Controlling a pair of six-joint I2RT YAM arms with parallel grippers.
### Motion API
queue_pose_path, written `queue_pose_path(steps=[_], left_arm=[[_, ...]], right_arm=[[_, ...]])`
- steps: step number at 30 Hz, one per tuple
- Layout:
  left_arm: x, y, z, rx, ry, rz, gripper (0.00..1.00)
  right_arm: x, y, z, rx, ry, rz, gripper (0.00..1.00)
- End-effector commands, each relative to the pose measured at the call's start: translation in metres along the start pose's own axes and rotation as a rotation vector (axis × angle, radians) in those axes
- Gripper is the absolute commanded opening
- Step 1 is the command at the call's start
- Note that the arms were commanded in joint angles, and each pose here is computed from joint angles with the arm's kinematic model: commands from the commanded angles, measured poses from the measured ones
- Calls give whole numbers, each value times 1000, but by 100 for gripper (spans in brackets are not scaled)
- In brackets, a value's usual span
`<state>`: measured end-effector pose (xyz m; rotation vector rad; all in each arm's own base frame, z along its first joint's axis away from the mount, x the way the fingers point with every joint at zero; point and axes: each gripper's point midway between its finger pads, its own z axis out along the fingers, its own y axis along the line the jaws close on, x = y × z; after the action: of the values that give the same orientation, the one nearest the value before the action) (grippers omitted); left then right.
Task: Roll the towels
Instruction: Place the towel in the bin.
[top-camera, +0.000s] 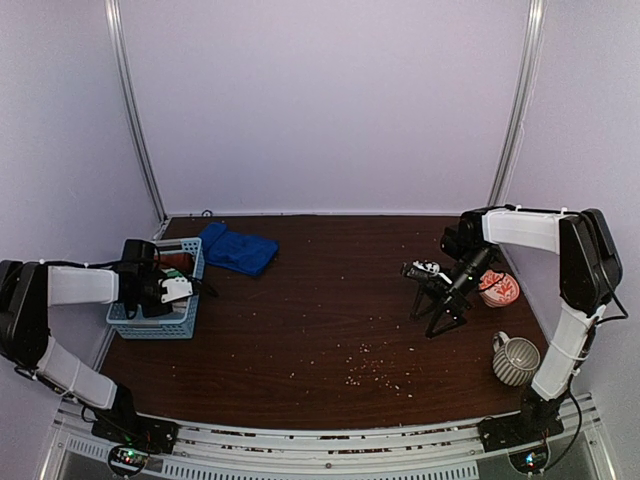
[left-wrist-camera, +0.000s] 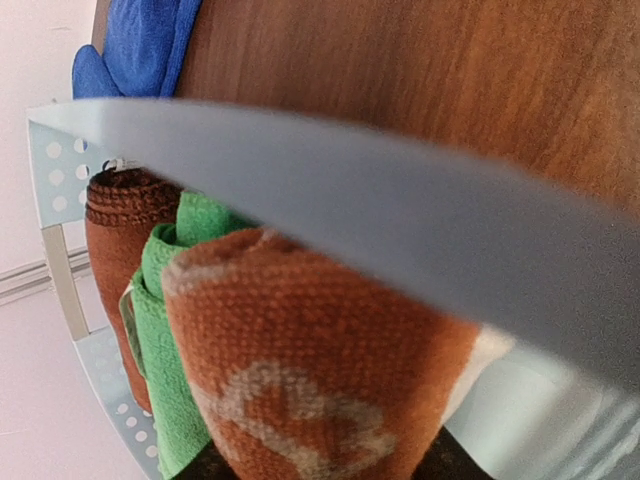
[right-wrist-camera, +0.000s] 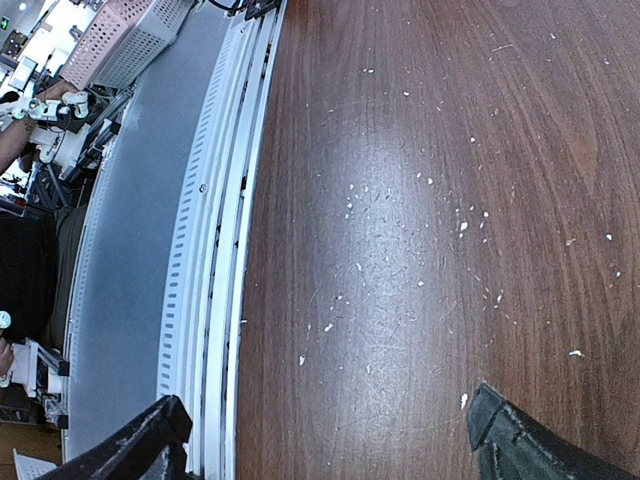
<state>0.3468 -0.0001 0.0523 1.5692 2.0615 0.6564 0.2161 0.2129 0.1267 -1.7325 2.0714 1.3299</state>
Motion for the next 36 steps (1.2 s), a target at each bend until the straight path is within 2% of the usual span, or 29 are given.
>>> queue_pose_path(steps=[1, 8, 17, 19, 20, 36], left_arm=[[3, -13, -11, 40, -8, -5, 53], [-1, -26, -16, 76, -47, -3, 59], [-3, -22, -14, 76, -43, -8, 65], [-5, -22, -15, 82, -42, -3, 96], [-5, -21, -15, 83, -41, -3, 98], [-8, -1, -52, 3, -64, -48, 98]], right_arm=[[3, 2, 0, -5, 6, -5, 100], [2, 3, 0, -9, 4, -6, 100], [2, 4, 0, -6, 5, -6, 100], [3, 4, 0, -6, 5, -7, 100], [3, 4, 0, -8, 5, -5, 100], [6, 1, 2, -13, 14, 2, 100]])
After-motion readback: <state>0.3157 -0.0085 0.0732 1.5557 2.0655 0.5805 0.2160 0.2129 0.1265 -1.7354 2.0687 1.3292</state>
